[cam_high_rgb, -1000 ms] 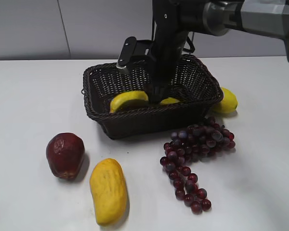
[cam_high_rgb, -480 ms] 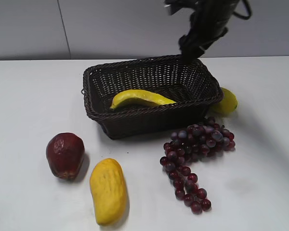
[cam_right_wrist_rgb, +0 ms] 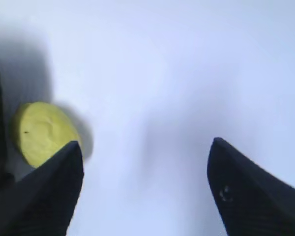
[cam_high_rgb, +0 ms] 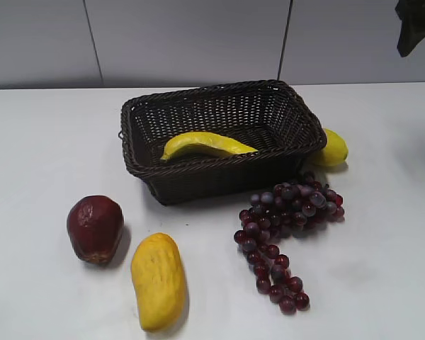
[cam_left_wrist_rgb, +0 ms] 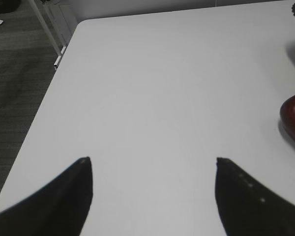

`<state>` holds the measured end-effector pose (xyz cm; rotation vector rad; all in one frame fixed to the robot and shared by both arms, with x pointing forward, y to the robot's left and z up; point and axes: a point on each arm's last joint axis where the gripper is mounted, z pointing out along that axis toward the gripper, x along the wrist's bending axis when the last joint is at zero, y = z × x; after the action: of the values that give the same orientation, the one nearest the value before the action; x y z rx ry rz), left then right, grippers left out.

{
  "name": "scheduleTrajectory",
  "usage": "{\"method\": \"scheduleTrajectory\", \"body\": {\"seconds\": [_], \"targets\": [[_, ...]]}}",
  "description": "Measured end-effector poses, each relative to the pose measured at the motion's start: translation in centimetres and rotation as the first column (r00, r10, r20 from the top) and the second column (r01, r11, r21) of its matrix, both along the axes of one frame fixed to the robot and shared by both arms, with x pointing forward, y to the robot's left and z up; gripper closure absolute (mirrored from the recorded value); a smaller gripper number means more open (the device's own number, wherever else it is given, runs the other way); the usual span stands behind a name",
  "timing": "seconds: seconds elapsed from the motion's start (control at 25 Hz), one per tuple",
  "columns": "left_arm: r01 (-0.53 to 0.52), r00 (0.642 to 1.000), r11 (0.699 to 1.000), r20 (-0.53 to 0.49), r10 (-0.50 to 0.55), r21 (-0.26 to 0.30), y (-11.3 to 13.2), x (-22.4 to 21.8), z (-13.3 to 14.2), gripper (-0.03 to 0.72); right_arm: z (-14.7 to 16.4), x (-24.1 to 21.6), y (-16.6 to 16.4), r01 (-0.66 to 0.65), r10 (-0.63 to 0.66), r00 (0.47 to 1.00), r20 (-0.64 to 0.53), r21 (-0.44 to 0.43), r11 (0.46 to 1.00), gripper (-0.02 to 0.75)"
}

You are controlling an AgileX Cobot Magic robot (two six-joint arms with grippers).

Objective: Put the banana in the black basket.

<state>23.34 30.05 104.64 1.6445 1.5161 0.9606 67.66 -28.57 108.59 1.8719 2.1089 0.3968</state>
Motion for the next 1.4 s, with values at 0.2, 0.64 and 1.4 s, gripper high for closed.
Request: {"method": "scheduleTrajectory", "body": {"seconds": [0.2, 0.64, 1.4], "targets": [[0.000, 1.000, 1.000, 0.000, 0.000, 0.000, 0.0, 0.0, 0.0, 0.113, 2.2, -2.6, 0.4, 0.018, -0.019, 1.000, 0.015, 0.060, 0.998, 0.144], [0.000, 1.000, 1.000, 0.000, 0.000, 0.000, 0.0, 0.0, 0.0, 0.113, 2.7, -16.1, -0.6, 0.022, -0.022, 0.998, -0.066, -0.010, 1.000, 0.144], [0.000, 1.000, 1.000, 0.000, 0.000, 0.000, 0.0, 0.0, 0.0, 0.113, -5.7, -33.9, -1.3, 0.019, -0.020, 0.999, -0.033, -0.030, 0.999, 0.145]]}}
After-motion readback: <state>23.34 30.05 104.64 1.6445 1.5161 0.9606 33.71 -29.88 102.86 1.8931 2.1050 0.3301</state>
